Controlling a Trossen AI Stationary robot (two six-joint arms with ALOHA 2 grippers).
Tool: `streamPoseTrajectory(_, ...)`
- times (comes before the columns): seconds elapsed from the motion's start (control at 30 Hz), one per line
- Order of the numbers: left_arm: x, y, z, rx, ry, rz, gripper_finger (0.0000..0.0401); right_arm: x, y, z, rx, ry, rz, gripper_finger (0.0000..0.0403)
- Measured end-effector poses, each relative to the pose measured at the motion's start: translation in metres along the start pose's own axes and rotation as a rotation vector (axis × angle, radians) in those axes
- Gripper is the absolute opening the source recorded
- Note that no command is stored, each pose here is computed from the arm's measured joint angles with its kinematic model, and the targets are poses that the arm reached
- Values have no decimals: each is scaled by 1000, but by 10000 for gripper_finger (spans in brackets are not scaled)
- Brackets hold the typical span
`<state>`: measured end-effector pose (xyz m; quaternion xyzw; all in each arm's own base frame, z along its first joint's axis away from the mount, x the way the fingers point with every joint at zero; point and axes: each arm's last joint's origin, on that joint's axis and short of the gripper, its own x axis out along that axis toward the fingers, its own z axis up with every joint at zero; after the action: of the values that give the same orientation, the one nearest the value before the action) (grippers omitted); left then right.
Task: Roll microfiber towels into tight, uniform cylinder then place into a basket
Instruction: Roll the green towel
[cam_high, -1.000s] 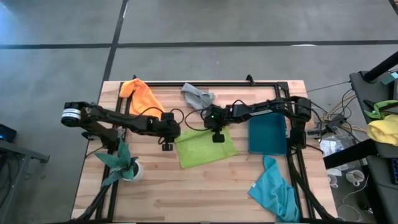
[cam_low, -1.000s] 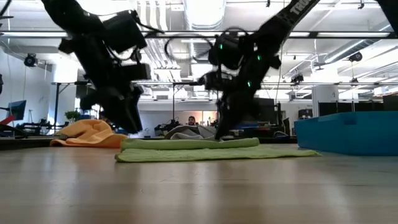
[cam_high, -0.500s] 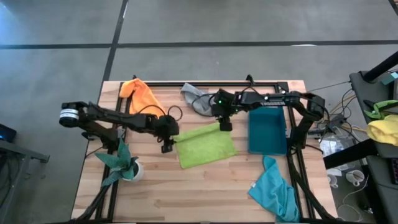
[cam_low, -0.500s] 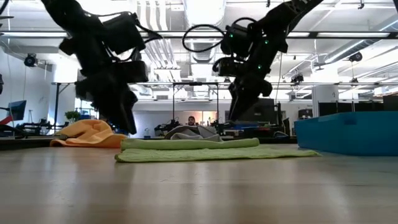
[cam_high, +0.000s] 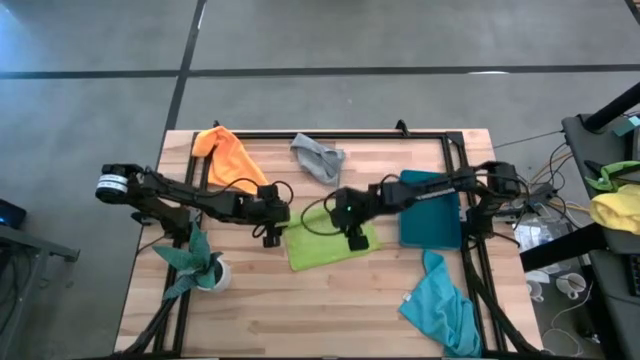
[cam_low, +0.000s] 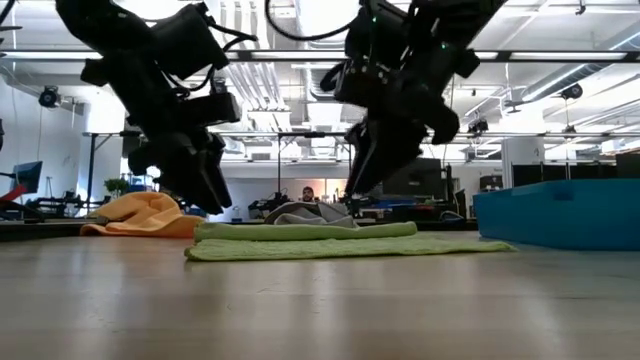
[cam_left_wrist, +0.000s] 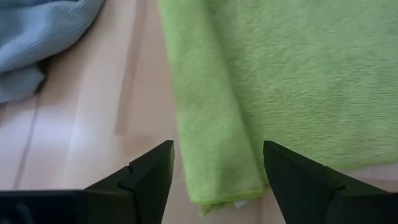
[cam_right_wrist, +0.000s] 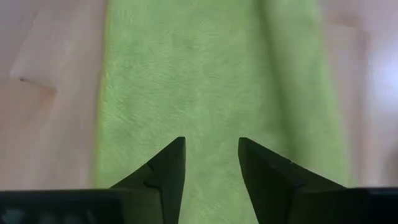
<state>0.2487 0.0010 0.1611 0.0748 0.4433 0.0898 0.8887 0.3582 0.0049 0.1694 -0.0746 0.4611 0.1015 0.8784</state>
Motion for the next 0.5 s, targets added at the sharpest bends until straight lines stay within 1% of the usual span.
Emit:
streamPoseTrajectory(0.1,1,-6,-3,42,-26,-10,231,17,19,3,-16,-4,11,133)
streamPoseTrajectory(0.2,3,-7,-12,45,-10,24,231,33,32,3,-15,22,14,128)
streamPoseTrajectory(0.3,6,-6,-19,46,2,64,231,47,39,2,3,42,14,127)
streamPoseTrajectory(0.5,7,-7,-20,43,-47,62,231,62,45,3,56,55,24,127)
